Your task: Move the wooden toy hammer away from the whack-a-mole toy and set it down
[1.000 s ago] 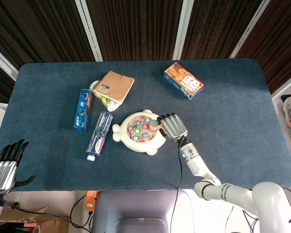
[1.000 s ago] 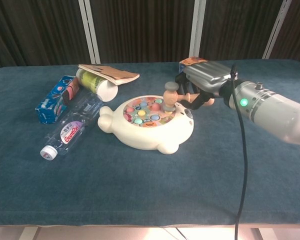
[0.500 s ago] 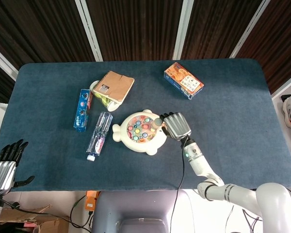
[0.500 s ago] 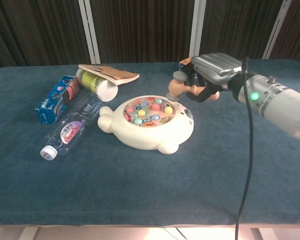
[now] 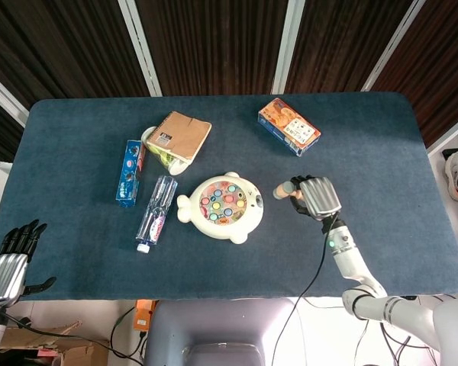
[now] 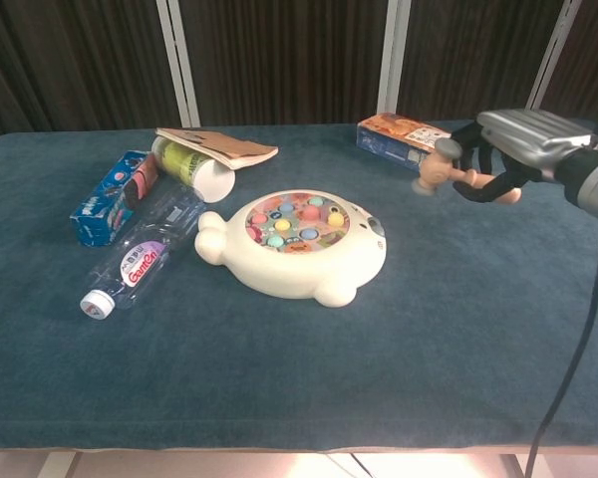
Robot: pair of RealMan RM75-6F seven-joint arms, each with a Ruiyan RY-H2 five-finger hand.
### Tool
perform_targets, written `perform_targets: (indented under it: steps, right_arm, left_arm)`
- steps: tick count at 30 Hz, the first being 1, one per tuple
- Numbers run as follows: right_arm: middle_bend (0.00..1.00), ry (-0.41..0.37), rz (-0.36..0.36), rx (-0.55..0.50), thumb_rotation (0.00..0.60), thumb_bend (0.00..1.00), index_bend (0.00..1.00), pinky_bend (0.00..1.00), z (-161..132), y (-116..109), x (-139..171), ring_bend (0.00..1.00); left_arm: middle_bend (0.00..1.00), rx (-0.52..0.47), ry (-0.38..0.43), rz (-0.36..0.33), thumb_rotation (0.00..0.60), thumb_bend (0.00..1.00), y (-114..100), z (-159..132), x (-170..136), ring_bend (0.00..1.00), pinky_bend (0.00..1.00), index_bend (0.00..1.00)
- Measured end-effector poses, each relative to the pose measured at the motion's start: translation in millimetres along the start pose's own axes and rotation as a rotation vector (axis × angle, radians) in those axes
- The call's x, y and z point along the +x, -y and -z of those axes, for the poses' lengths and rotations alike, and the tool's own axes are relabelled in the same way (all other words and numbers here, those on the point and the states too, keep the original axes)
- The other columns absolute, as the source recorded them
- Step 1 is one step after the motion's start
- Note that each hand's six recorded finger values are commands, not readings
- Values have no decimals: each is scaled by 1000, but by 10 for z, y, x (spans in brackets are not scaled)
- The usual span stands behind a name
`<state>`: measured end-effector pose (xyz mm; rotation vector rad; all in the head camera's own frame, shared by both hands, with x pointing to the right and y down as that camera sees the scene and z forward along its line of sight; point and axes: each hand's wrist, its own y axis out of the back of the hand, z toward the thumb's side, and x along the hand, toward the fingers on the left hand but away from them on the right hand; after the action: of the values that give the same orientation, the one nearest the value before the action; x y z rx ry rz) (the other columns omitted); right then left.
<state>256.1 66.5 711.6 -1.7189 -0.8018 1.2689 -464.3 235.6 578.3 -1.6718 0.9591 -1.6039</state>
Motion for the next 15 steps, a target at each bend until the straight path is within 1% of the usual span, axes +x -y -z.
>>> perform_targets:
  steps: [2,7,11,15]
  right_arm:
    - [807,24,-12,-4,600,535,1000,696,146,59,35,714]
    - [806,63,-44,-14,600,536,1000,696,402,233,108,714]
    - [806,76,-70,-4,600,535,969,693,520,381,154,700]
    - [806,74,-91,-15,600,535,927,685,558,508,190,667]
  left_arm:
    - [0,1,0,2,600,87,5,-4,2,0,63,0]
    - [0,2,-1,3,600,87,11,-8,8,0,63,0]
    - [0,2,-4,7,600,88,17,-4,13,0,63,0]
    - [0,-1,-7,8,600,87,13,5,15,0,63,0]
